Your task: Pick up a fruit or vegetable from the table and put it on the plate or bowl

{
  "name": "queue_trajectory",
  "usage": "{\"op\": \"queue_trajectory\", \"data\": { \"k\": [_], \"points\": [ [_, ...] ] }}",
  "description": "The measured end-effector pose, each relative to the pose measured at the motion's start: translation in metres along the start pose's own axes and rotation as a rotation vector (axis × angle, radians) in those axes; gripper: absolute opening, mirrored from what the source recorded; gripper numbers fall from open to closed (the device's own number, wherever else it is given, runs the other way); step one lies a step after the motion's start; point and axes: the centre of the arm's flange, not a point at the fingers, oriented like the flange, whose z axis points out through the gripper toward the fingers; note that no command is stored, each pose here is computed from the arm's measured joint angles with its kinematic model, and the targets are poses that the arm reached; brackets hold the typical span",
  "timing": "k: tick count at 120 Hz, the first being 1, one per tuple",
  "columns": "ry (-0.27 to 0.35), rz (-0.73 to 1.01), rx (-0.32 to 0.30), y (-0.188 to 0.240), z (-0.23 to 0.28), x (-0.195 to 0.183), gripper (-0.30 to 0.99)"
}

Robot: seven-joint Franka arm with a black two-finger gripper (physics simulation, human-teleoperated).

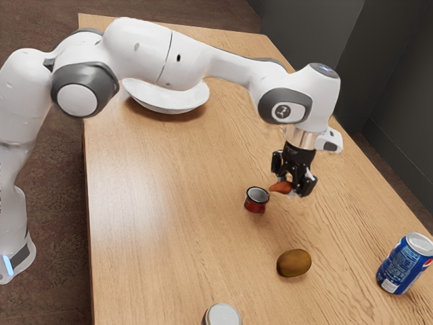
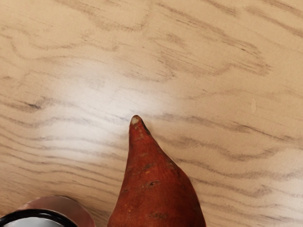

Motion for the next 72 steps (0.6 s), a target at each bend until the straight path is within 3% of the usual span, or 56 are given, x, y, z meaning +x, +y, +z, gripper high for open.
{"op": "queue_trajectory", "data": {
  "k": [21,47,72],
  "points": [
    [0.014,-0.12,0.0,-0.086,-0.029,0.035,0.12],
    [0.036,-0.24,0.007,-0.179,-0.065,0.052,0.13],
    [0.021,-0.23,0.004,-0.184,-0.065,0.051,0.12]
  ]
}}
